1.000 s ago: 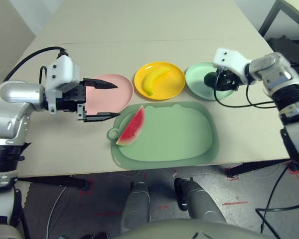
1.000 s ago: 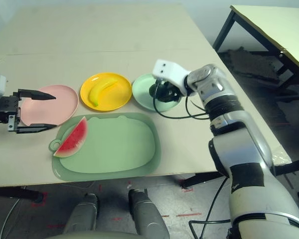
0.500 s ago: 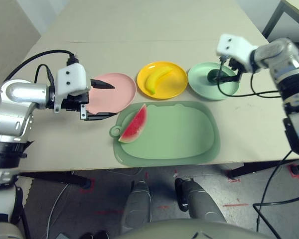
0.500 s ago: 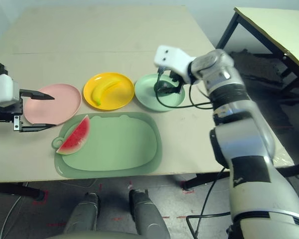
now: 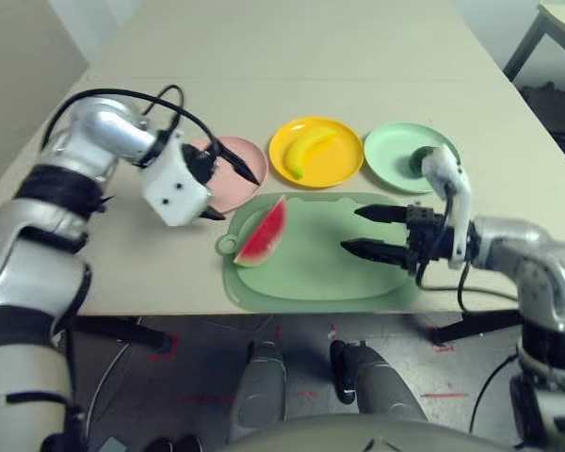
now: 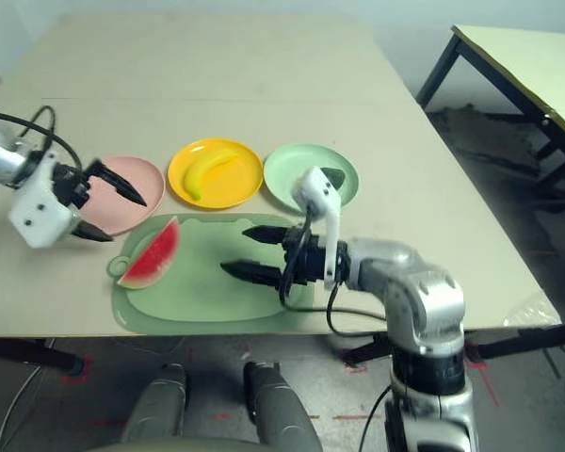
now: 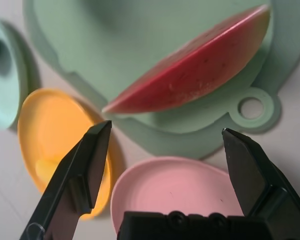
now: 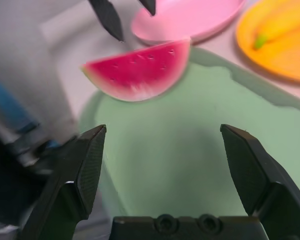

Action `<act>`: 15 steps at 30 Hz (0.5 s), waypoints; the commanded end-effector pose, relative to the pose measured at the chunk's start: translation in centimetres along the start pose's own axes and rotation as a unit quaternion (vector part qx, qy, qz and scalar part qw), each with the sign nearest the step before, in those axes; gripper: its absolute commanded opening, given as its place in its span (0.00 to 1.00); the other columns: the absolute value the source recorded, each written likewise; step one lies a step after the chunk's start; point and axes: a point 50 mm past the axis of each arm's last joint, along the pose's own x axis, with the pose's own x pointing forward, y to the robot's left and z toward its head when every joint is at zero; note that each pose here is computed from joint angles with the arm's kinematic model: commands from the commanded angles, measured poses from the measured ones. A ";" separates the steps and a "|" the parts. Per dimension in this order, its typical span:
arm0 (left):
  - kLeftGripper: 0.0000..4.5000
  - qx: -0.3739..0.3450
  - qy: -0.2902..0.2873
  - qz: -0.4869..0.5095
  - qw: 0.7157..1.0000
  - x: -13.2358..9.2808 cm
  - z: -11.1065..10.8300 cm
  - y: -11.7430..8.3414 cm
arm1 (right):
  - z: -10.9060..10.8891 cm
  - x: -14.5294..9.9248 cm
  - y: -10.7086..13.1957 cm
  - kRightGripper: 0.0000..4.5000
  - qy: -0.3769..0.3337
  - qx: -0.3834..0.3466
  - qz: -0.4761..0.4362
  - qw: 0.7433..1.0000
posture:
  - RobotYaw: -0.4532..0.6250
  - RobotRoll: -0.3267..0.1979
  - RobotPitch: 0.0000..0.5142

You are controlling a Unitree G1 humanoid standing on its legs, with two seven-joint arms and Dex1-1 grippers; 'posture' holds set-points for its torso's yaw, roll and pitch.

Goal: Place the fruits into color-matched plates.

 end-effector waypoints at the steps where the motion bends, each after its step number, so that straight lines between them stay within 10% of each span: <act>1: 1.00 0.029 -0.025 -0.036 0.999 2.2 0.1 0.9 | -2.6 -0.6 1.0 0.99 -0.018 -0.116 0.038 0.992 | 0.41 0.62 0.36; 15: 0.96 0.011 -0.053 -0.131 0.990 6.4 0.1 -0.3 | -5.3 -2.2 0.4 1.00 -0.049 -0.154 -0.030 0.986 | 0.35 0.62 0.35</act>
